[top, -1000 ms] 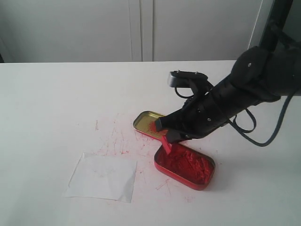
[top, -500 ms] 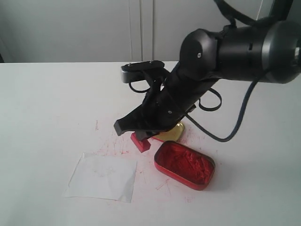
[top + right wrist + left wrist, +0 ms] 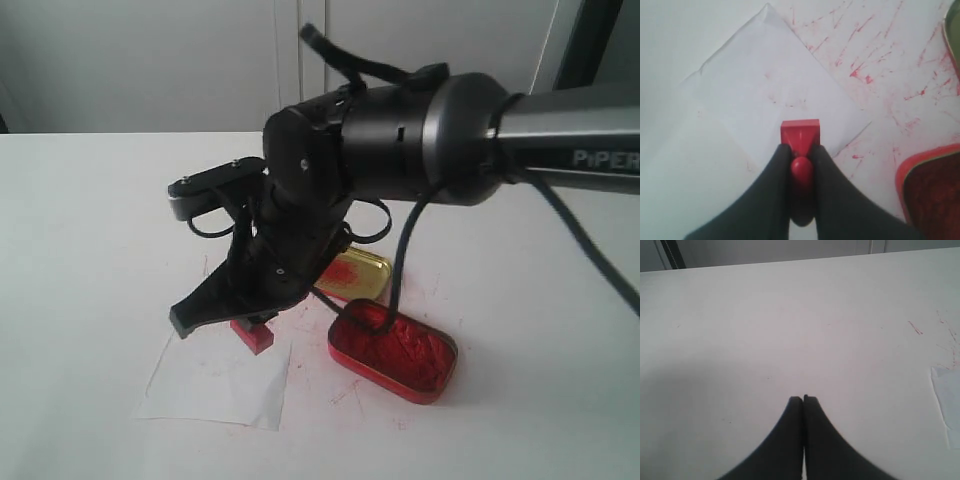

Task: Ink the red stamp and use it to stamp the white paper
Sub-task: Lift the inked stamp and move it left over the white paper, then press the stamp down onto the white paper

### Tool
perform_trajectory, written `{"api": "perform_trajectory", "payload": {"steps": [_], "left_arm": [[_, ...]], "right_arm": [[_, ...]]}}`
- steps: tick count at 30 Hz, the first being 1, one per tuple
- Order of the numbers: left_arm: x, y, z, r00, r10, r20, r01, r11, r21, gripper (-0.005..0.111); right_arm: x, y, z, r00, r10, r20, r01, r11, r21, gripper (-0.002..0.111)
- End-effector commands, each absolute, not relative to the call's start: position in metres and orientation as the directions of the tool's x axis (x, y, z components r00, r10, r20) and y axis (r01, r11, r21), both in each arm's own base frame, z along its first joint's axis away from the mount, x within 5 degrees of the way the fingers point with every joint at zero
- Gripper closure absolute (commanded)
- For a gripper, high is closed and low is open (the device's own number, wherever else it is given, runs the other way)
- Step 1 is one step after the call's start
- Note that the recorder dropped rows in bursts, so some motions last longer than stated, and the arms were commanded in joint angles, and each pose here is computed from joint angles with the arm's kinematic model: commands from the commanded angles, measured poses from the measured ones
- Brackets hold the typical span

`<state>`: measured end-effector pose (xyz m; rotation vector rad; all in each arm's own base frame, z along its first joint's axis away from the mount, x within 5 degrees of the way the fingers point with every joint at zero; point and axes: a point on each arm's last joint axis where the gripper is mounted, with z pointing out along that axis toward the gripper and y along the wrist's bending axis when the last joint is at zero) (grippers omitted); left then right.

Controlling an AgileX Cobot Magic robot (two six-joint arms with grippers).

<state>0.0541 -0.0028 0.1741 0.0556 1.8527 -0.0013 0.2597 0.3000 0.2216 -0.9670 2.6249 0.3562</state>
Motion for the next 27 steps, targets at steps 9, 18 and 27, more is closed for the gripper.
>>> {"api": "perform_trajectory", "payload": {"steps": [9, 18, 27], "left_arm": [[0.054, -0.003, 0.174, -0.274, 0.039, -0.961, 0.041, 0.999, 0.029, 0.107], [0.054, -0.003, 0.174, -0.274, 0.039, -0.961, 0.041, 0.999, 0.029, 0.107], [0.054, -0.003, 0.174, -0.274, 0.039, -0.961, 0.041, 0.999, 0.029, 0.107]], "right_arm": [[0.255, 0.340, 0.197, -0.692, -0.631, -0.352, -0.699, 0.707, 0.106, 0.108], [0.251, 0.351, 0.189, -0.653, -0.664, -0.366, -0.705, 0.709, -0.028, 0.108], [0.254, 0.355, 0.165, -0.664, -0.669, -0.334, -0.702, 0.712, -0.030, 0.108]]}}
